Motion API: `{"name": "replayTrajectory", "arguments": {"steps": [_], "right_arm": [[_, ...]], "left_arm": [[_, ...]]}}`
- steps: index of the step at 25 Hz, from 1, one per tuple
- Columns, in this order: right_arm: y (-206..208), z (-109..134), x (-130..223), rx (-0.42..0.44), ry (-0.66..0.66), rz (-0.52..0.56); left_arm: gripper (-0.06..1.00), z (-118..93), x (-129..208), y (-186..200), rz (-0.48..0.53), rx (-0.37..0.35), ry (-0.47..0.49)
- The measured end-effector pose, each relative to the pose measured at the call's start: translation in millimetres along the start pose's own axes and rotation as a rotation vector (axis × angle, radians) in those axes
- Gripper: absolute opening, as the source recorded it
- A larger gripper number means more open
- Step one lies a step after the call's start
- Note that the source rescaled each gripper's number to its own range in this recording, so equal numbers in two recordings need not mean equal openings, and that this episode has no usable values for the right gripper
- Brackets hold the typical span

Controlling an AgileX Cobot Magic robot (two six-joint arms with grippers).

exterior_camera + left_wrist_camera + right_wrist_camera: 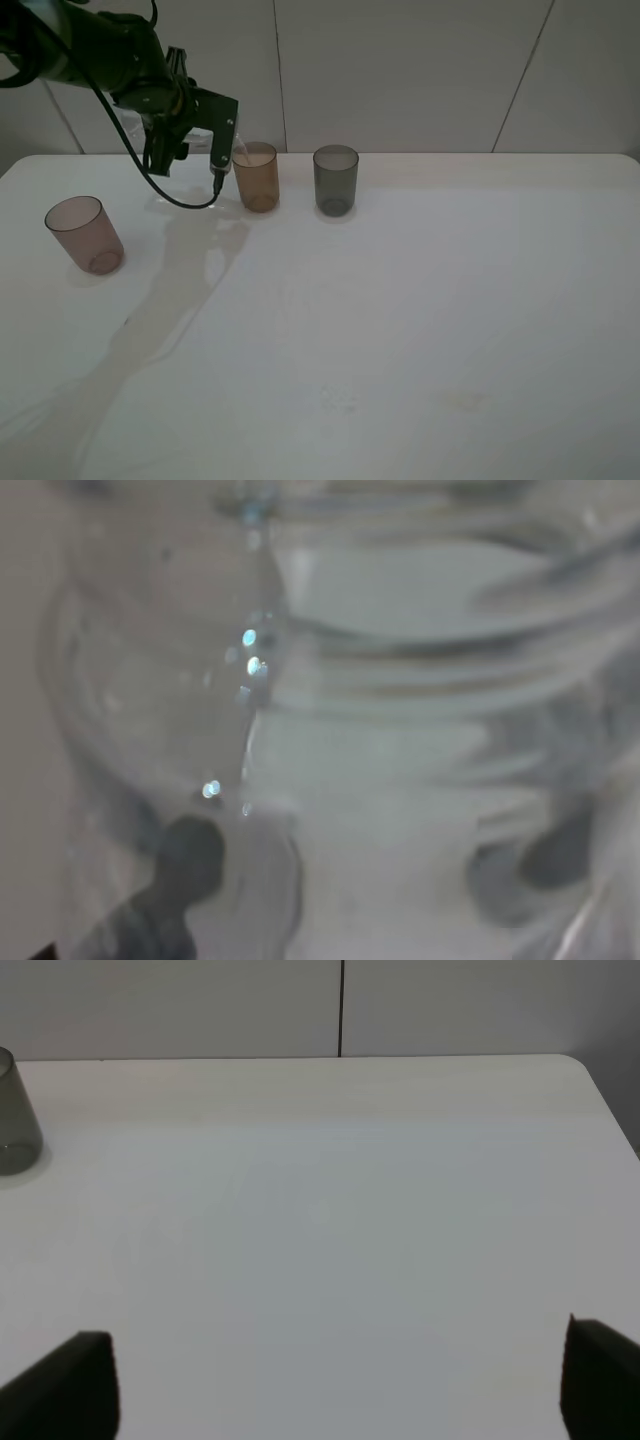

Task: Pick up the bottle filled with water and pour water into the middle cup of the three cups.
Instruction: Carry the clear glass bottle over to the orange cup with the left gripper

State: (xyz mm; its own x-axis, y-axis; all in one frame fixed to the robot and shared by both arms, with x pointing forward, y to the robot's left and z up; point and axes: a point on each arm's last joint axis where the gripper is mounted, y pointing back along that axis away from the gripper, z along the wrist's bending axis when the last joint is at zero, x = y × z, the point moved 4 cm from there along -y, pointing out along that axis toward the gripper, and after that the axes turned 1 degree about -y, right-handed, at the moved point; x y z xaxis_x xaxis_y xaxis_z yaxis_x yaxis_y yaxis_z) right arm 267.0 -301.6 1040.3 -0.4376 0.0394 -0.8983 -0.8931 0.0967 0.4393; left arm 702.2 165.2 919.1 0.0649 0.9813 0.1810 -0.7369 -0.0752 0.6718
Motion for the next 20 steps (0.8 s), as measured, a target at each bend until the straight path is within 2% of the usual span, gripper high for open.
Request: {"name": "replayTrajectory", "arguments": {"steps": [10, 20], "right_arm": [[0.0, 0.0, 0.0, 0.0, 0.0, 0.0], [0.0, 0.0, 0.0, 0.0, 0.0, 0.0]], "left_arm": [[0.02, 7.3, 0.3, 1.4, 0.002, -0.022, -0.008], [0.02, 7.6, 0.3, 1.4, 0.003, -0.025, -0.067]]}}
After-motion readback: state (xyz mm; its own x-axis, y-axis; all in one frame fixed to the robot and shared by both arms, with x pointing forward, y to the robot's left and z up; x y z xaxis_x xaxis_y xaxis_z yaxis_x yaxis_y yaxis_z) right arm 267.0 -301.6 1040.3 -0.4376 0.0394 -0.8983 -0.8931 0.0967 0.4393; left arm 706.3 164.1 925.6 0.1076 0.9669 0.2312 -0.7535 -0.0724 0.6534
